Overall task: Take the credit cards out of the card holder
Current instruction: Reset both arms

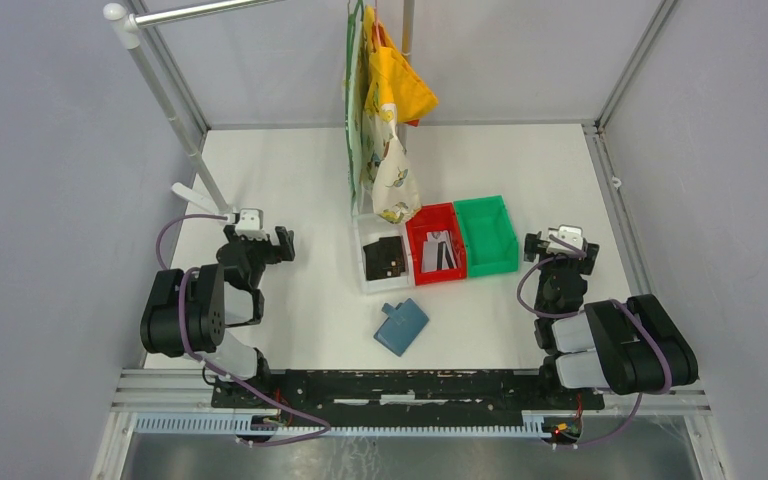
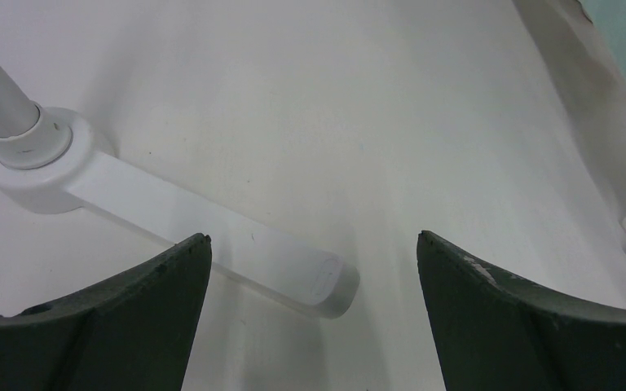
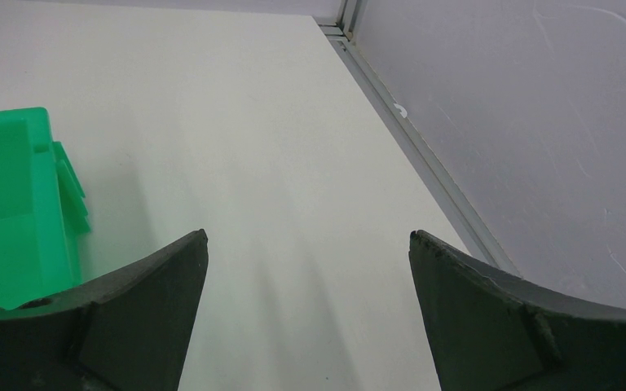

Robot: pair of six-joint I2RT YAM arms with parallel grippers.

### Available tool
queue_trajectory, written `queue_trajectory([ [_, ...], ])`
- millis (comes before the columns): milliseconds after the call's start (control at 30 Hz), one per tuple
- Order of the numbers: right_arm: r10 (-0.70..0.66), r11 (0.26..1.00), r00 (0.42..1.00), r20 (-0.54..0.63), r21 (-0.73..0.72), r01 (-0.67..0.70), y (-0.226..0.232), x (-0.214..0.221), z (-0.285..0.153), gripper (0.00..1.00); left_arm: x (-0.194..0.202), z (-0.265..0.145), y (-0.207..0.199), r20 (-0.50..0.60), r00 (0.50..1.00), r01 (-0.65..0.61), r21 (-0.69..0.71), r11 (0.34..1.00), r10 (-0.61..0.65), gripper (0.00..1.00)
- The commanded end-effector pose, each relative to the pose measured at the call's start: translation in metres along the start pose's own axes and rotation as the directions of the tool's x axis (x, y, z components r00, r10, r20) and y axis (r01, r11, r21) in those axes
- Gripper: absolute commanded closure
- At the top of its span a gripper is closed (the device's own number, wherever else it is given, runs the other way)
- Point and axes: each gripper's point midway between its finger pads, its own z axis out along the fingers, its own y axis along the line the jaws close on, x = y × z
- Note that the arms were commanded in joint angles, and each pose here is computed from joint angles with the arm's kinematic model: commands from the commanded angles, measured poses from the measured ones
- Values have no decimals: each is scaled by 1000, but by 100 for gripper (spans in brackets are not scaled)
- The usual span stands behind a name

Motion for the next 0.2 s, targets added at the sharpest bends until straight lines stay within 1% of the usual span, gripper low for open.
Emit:
queue_trajectory([
  [0, -30, 999, 998, -61, -27, 28, -6, 28, -27, 2, -26, 6, 5, 88, 995, -34, -21, 999, 36, 0],
  [167, -32, 999, 998, -60, -28, 30, -6, 28, -27, 2, -26, 6, 5, 88, 995, -34, -22, 999, 36, 0],
])
